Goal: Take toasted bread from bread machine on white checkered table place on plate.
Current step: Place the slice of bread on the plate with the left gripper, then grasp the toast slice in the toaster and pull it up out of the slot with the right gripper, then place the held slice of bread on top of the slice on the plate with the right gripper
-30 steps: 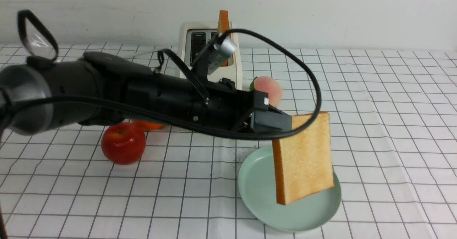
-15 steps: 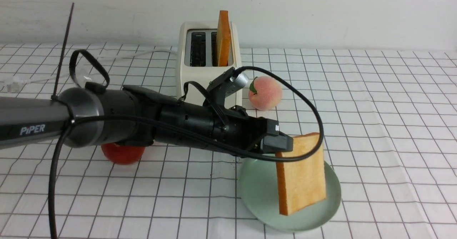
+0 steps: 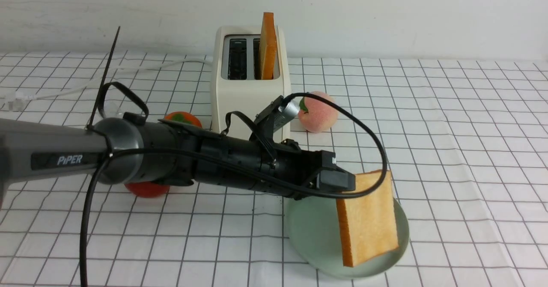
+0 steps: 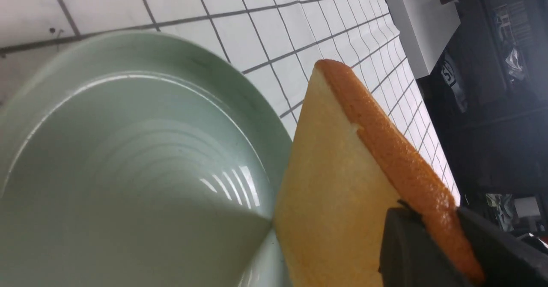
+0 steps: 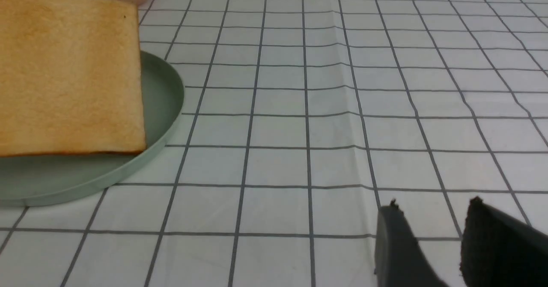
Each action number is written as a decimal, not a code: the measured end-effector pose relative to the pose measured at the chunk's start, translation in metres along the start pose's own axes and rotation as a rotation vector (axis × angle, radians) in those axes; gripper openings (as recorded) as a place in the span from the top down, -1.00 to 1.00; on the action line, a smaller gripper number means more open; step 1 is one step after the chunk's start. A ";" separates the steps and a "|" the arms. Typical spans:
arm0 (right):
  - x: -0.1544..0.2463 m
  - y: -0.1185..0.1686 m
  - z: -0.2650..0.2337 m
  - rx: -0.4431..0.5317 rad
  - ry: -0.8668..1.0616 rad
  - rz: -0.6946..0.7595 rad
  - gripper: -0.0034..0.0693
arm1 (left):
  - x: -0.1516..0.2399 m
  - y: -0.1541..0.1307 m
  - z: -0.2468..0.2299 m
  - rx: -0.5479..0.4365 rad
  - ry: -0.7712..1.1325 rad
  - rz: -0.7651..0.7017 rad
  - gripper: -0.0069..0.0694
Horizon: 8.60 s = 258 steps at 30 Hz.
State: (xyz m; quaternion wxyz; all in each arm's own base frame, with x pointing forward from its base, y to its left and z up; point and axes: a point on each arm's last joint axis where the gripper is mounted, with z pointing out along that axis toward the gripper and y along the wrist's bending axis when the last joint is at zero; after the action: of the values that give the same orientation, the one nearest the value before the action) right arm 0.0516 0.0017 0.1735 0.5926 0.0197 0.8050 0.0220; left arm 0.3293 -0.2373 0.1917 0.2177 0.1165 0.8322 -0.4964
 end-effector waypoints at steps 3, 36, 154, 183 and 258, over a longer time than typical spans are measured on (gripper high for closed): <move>0.000 0.000 0.000 0.000 0.000 0.000 0.25 | 0.000 0.001 0.000 -0.010 -0.005 0.002 0.58; 0.000 0.000 0.000 0.000 0.000 0.000 0.25 | -0.014 -0.021 -0.033 -0.213 -0.004 0.401 -0.27; -0.246 0.286 0.366 -0.336 0.380 0.044 0.48 | 0.115 -0.128 -0.265 -0.409 -0.661 0.705 0.82; -0.409 0.208 0.146 -0.465 0.211 -0.145 0.61 | 0.115 -0.128 -0.265 -0.406 -0.654 0.705 0.77; -0.104 0.096 0.242 -0.648 0.621 0.159 -0.52 | 0.117 -0.128 -0.263 -0.389 -0.638 0.682 0.67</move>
State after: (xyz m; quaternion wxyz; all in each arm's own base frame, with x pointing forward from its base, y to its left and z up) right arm 0.3147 0.0943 0.2068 0.2952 -0.1124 0.8921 0.3232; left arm 0.1092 -0.0706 0.3440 0.6286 0.1816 0.7159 -0.2436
